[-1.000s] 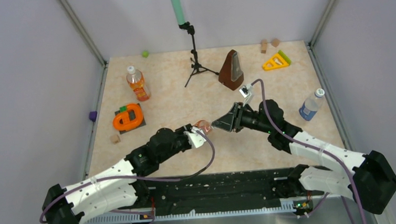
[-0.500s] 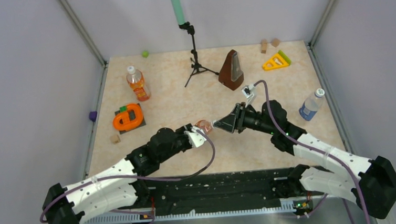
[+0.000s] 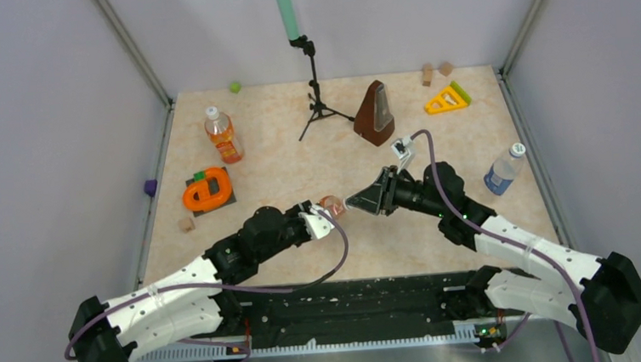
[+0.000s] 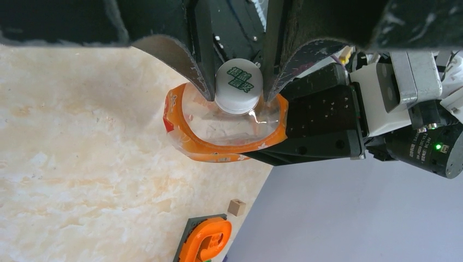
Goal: Unscrew the bottle caps
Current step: Unscrew the bottle cap from the plastic bottle.
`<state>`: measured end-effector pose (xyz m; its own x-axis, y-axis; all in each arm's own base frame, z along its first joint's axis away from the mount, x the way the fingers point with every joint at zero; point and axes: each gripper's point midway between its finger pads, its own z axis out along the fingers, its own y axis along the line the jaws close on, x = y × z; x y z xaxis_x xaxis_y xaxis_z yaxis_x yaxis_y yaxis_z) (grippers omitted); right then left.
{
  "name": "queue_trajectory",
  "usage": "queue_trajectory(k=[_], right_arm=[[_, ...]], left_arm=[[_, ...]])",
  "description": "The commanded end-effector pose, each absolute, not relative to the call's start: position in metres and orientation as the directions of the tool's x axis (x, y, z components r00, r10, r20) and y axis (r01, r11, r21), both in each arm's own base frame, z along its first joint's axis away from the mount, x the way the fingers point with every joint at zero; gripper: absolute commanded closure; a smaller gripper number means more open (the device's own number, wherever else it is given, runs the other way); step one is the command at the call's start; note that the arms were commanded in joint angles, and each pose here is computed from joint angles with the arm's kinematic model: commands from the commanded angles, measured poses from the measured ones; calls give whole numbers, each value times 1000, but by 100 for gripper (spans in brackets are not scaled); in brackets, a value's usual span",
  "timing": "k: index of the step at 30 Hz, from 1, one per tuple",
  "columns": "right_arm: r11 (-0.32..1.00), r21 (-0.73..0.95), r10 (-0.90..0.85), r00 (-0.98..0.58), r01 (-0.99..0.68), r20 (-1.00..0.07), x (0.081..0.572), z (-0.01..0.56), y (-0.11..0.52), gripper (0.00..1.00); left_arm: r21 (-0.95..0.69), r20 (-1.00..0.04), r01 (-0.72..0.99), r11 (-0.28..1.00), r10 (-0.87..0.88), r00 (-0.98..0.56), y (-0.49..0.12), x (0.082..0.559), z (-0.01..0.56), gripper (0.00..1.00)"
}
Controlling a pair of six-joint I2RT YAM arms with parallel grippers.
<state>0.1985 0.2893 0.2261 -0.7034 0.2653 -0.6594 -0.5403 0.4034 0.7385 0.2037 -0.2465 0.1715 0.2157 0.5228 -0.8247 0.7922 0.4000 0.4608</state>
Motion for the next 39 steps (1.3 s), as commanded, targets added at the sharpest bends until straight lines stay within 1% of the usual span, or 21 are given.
queue_trajectory(k=[1, 3, 4, 6, 8, 9, 16, 22, 28, 30, 32, 34, 35, 36, 37, 39], right_arm=[[381, 720, 277, -671, -580, -687, 199, 241, 290, 71], [378, 718, 271, -672, -584, -689, 198, 240, 291, 73], [376, 716, 267, -671, -588, -691, 197, 240, 291, 77], [373, 712, 257, -672, -594, -695, 195, 239, 291, 81], [370, 703, 240, -668, -607, -704, 193, 238, 292, 87], [366, 696, 228, -665, -618, -711, 192, 238, 292, 88], [279, 625, 139, -614, -729, -777, 167, 238, 292, 88], [282, 586, 89, -587, -760, -805, 161, 228, 287, 88], [269, 572, 70, -576, -775, -814, 158, 225, 288, 87], [272, 568, 73, -571, -777, -817, 159, 226, 288, 82], [287, 569, 83, -572, -770, -816, 162, 227, 287, 68], [321, 581, 123, -575, -748, -809, 170, 233, 286, 59], [352, 596, 154, -584, -721, -797, 177, 235, 284, 52], [379, 610, 183, -590, -696, -787, 183, 238, 283, 48], [388, 618, 204, -590, -684, -781, 187, 243, 282, 46], [360, 635, 236, -592, -683, -770, 187, 254, 285, 45]], left_arm=[[437, -861, 797, 418, 450, 236, -256, 201, 192, 100], [419, -871, 799, 431, 438, 220, -256, 201, 194, 100], [414, -873, 799, 435, 437, 214, -256, 201, 194, 100], [409, -874, 801, 437, 439, 206, -256, 201, 194, 100], [401, -876, 807, 434, 439, 199, -257, 200, 193, 100], [396, -878, 811, 431, 437, 197, -258, 200, 194, 100], [315, -916, 893, 321, 349, 197, -274, 177, 203, 100], [185, -946, 953, 242, 307, 106, -274, 168, 202, 100], [122, -952, 974, 190, 301, 60, -278, 164, 204, 100], [116, -949, 972, 203, 312, 48, -278, 168, 203, 100], [137, -946, 961, 239, 320, 55, -276, 176, 204, 100], [177, -940, 938, 300, 334, 70, -271, 188, 203, 100], [202, -934, 922, 331, 349, 79, -266, 194, 200, 100], [231, -927, 908, 350, 361, 96, -263, 199, 199, 100], [255, -920, 886, 387, 378, 100, -257, 206, 197, 100], [293, -910, 859, 419, 398, 116, -250, 213, 193, 100]])
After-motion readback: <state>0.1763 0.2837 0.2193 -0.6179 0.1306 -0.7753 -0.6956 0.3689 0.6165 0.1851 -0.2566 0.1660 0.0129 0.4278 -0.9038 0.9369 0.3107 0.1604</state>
